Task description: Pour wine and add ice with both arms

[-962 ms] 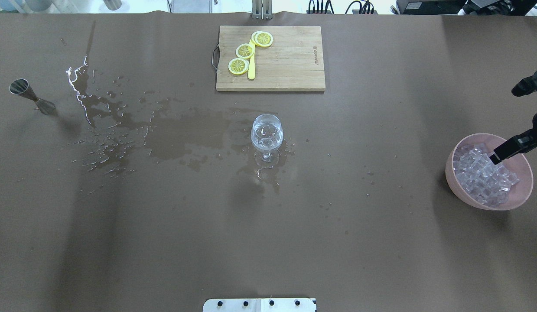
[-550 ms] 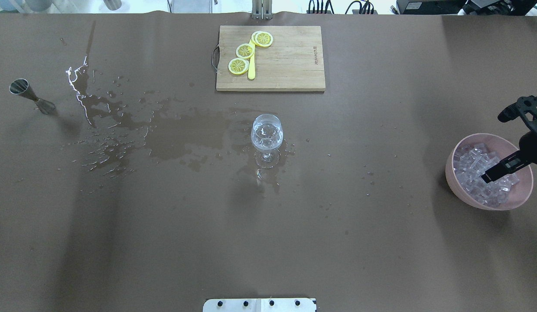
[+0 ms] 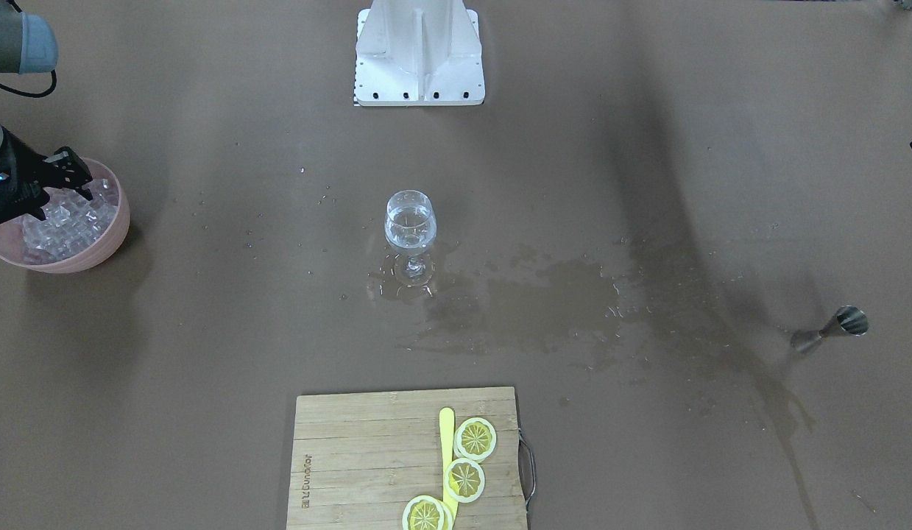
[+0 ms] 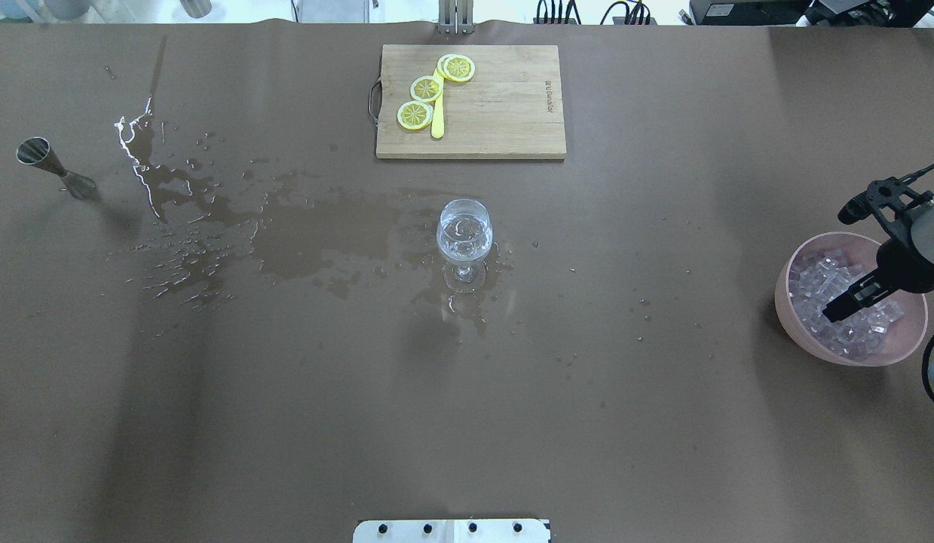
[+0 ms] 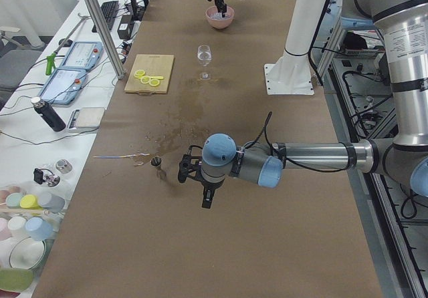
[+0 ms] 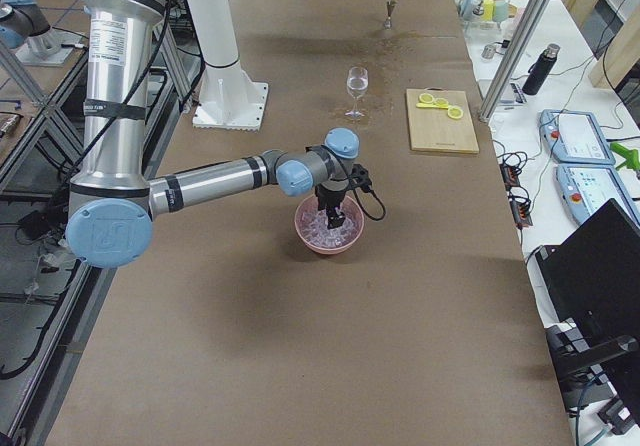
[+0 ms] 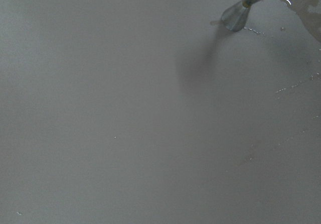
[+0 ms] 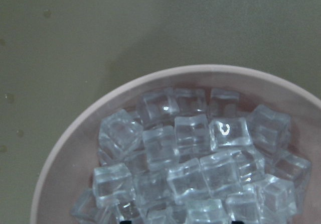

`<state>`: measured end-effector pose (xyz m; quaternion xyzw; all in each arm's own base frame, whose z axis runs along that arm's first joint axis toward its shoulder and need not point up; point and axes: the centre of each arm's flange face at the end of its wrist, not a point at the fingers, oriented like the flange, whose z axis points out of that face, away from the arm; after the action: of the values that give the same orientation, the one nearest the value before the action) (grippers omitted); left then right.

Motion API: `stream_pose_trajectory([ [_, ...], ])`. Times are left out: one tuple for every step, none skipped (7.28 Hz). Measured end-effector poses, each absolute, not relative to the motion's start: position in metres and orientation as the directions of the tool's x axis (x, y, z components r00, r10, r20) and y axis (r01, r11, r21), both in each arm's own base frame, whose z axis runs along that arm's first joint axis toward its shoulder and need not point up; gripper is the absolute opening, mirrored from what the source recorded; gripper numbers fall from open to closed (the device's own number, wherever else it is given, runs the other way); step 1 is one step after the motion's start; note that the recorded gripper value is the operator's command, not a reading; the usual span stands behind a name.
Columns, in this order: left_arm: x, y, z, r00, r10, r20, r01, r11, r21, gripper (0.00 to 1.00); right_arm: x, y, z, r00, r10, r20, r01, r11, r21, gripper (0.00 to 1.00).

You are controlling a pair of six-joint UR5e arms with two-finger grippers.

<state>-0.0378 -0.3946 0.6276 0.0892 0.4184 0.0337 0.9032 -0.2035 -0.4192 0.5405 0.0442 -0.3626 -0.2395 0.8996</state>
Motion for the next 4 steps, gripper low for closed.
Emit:
stream_pose_trajectory([
  [-0.0378,-0.3946,0.6275,0.648,0.136,-0.749,0.014,0.982,0.19,0.99,-0.2036,-0.4195,0.5436,0.625,-0.463,0.629,0.401,0.881,0.25,0.1],
  [-0.0379,-0.3946,0.6276,0.648,0.136,-0.749,0.014,0.982,0.19,0.99,-0.2034,-0.4192,0.548,0.624,-0.468,0.626,0.409,0.878,0.248,0.0],
  [-0.0379,-0.3946,0.6275,0.648,0.136,-0.749,0.014,0.982,0.19,0.99,-0.2027,-0.4197,0.5506,0.619,-0.477,0.624,0.418,0.873,0.253,0.0],
  [-0.0379,-0.3949,0.6273,0.648,0.136,-0.749,0.014,0.982,0.191,0.99,-0.2022,-0.4208,0.55,0.614,-0.483,0.624,0.421,0.87,0.258,0.0],
])
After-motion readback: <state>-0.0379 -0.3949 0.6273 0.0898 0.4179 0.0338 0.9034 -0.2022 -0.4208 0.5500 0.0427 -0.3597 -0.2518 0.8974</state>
